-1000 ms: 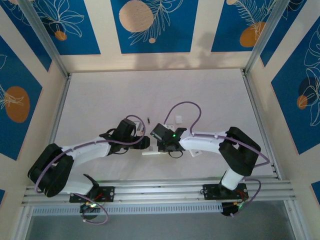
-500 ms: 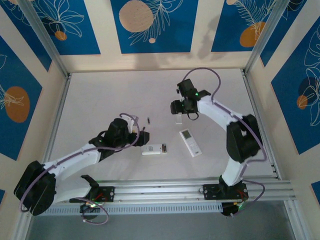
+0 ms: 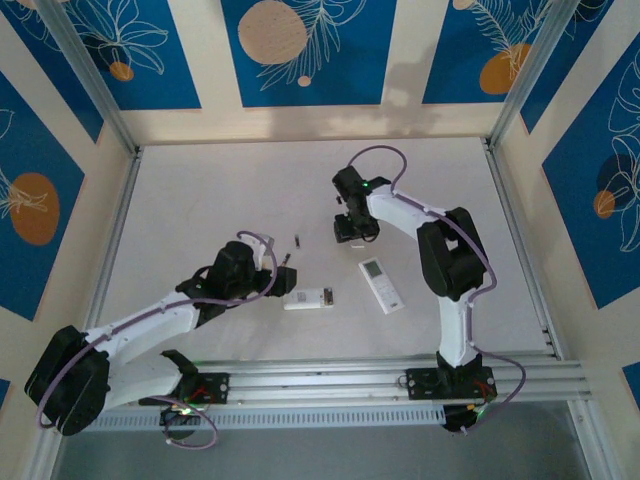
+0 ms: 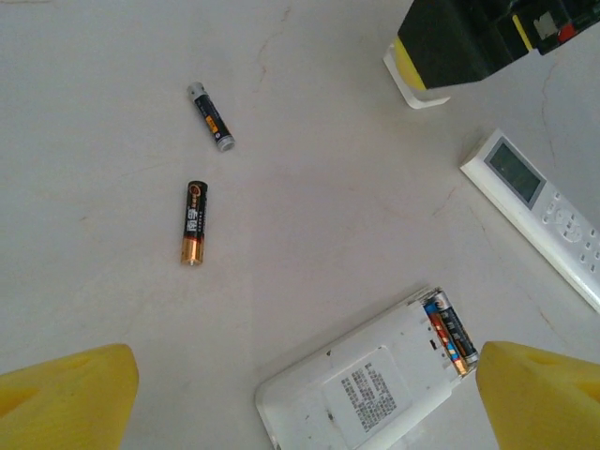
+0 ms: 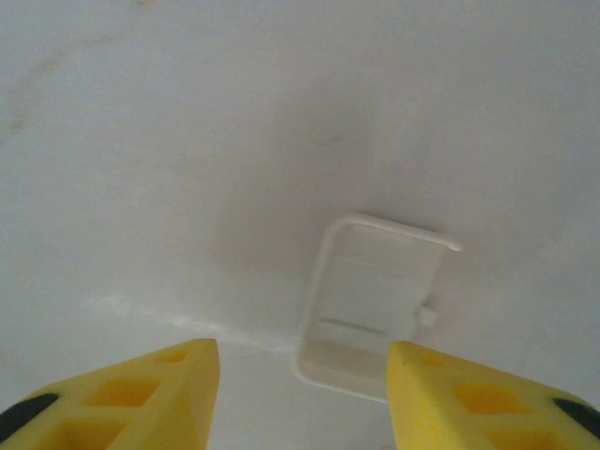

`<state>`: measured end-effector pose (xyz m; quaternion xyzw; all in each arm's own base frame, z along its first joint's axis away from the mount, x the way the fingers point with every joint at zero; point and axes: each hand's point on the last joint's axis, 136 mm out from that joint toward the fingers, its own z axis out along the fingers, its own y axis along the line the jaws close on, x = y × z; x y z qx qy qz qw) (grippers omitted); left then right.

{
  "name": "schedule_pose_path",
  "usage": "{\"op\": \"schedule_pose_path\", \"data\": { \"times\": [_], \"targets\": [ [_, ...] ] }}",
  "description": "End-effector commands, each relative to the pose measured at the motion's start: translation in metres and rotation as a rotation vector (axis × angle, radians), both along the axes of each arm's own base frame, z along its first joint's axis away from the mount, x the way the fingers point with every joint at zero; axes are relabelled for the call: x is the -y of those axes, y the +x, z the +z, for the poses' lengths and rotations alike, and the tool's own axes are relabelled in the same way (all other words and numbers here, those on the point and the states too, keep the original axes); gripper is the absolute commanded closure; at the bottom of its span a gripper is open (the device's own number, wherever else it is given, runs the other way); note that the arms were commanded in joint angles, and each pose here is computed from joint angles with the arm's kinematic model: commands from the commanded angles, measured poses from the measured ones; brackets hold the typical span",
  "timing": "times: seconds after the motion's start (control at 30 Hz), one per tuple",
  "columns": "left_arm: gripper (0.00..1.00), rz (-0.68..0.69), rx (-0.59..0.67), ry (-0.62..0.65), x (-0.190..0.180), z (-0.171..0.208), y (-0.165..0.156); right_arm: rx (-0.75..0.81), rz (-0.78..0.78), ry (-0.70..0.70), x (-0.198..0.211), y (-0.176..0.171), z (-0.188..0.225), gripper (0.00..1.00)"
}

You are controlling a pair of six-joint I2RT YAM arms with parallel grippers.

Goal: Load the batteries into the remote control

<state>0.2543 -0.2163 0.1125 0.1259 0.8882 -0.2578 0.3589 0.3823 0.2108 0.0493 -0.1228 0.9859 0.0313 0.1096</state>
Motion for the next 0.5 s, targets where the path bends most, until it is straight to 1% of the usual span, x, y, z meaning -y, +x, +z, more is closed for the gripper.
{"op": "schedule_pose_path", "data": {
  "times": [0.0,0.27,0.33,0.4,0.43,0.47],
  "targets": [
    [0.07,-0.005,0.014,-0.001,0.000,0.000,-0.002,-0.019,0.006,-0.044,-0.003,0.002,-0.011,0.54],
    [0.06,-0.004,0.035,-0.014,-0.001,0.004,-0.002,-0.015,-0.004,-0.115,0.003,0.006,-0.027,0.67],
    [0.06,-0.009,0.050,-0.022,0.000,0.007,-0.001,-0.011,0.003,-0.116,0.003,0.005,-0.027,0.74],
    [0.05,-0.020,0.078,-0.035,0.002,0.011,0.000,0.000,0.004,-0.105,0.003,0.005,-0.022,0.85],
    [0.06,-0.031,0.101,-0.047,0.005,0.015,0.001,0.011,0.002,-0.091,0.001,0.005,-0.016,0.90],
    [0.06,-0.056,0.151,-0.067,0.009,0.024,0.003,0.026,0.003,-0.059,-0.002,0.005,-0.005,0.94]
  ]
}}
